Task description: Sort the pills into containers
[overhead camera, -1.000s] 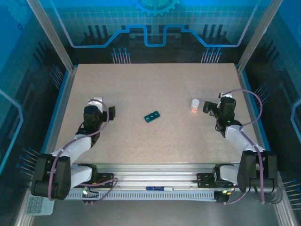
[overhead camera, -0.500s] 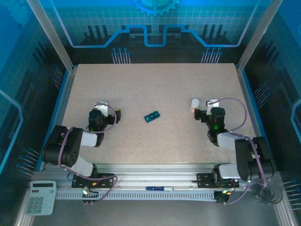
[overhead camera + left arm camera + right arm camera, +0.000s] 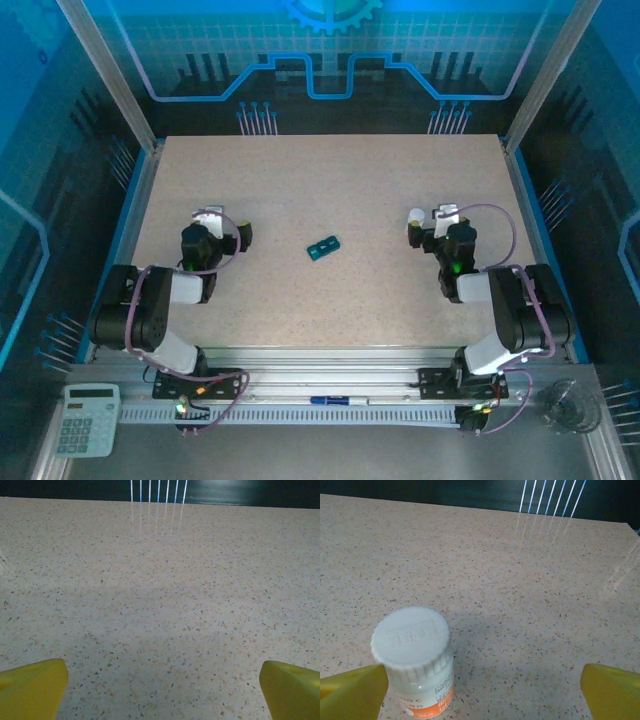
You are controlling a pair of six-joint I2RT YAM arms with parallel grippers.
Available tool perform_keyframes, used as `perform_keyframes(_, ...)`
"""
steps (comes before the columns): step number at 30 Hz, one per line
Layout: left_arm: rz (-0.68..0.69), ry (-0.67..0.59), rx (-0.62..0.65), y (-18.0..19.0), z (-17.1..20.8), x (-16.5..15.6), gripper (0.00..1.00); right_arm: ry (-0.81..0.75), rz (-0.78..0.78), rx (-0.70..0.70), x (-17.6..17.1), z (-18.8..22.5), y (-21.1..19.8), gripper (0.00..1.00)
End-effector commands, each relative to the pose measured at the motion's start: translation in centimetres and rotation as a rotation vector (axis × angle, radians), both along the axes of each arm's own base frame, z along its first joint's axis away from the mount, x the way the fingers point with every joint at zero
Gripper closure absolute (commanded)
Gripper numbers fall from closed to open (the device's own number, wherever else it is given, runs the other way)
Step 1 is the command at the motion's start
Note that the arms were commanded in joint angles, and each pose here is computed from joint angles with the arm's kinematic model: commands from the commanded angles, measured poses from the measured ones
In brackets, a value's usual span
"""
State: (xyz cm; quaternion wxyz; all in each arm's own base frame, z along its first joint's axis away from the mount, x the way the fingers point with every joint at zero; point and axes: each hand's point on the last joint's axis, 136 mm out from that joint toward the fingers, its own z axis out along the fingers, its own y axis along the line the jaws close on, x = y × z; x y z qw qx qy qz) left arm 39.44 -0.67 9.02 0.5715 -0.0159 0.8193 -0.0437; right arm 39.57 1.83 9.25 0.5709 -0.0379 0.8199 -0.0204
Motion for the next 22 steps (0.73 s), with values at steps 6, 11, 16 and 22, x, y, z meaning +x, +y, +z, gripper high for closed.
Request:
perform_keyframes(6, -0.008, -0.004, -0.029, -0.1, 0.4, 0.6, 0.01, -0.041, 0.022, -0.042, 0.0, 0.7, 1.1, 0.0)
perform_keyframes(11, -0.007, -0.002, -0.029, -0.1, 0.4, 0.6, 0.01, -0.029, 0.036, -0.03, 0.1, 0.6, 1.2, 0.0)
perform_keyframes(16, -0.006, 0.001, -0.029, 0.0, 0.3, 0.6, 0.01, -0.002, 0.075, 0.007, 0.5, 0.5, 1.3, 0.0)
perform_keyframes(22, -0.005, -0.003, -0.029, 0.0, 0.4, 0.6, 0.01, -0.005, 0.077, 0.01, 0.3, 0.5, 1.2, 0.0)
